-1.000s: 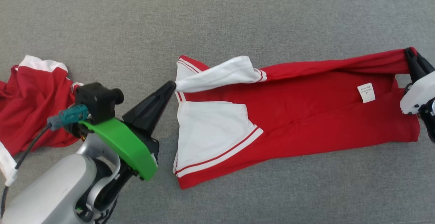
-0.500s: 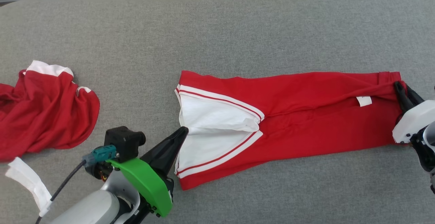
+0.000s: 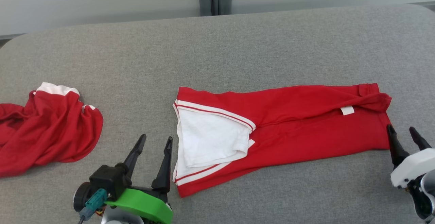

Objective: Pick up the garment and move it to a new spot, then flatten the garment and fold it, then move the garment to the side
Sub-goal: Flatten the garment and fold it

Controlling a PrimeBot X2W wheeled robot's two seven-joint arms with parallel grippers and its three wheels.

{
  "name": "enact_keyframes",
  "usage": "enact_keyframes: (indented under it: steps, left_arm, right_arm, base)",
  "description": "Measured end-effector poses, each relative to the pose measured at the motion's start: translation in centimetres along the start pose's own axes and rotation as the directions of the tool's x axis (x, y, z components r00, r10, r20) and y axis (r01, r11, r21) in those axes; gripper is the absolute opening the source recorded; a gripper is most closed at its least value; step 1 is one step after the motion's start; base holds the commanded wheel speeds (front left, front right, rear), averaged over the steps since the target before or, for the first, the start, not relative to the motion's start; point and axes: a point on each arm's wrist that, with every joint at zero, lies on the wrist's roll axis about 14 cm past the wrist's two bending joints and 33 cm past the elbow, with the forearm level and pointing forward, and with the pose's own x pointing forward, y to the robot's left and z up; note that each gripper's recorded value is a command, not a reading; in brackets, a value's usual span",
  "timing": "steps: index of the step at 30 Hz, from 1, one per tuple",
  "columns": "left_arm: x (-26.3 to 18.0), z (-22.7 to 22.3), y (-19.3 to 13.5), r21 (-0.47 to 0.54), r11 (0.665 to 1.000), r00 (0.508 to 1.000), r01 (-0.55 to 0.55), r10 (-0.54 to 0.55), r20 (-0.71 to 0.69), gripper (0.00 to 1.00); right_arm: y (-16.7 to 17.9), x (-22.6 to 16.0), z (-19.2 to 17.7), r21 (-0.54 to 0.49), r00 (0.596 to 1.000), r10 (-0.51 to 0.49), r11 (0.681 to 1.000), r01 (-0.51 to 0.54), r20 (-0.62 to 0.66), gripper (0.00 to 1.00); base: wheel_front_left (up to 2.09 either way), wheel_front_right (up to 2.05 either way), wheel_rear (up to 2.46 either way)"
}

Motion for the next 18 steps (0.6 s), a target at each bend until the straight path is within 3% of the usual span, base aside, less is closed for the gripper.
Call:
enact_keyframes:
  steps: [5, 9, 18]
  left_arm:
    - [-1.1, 3.3, 0.0, 0.079, 0.994, 0.983, -0.078, 0.064, 0.173, 1.00]
    - [-2.7, 3.2, 0.0, 0.116, 0.987, 0.975, -0.107, 0.082, 0.207, 1.00]
    - [-5.1, 2.0, 0.3, 0.092, 0.985, 0.969, -0.148, 0.126, 0.212, 1.00]
  right_arm:
    - [0.4, -1.7, -1.1, 0.076, 1.000, -0.021, 0.997, 0.020, 0.012, 1.00]
    - [0.3, -1.3, -0.6, 0.099, 0.999, -0.037, 0.994, 0.035, 0.021, 1.00]
    - [-0.1, 2.3, 2.1, 0.104, 0.997, -0.079, 0.992, 0.076, 0.017, 1.00]
  base:
    - [0.00, 0.00, 0.00]
    - [0.00, 0.00, 0.00]
    - [0.00, 0.00, 0.00]
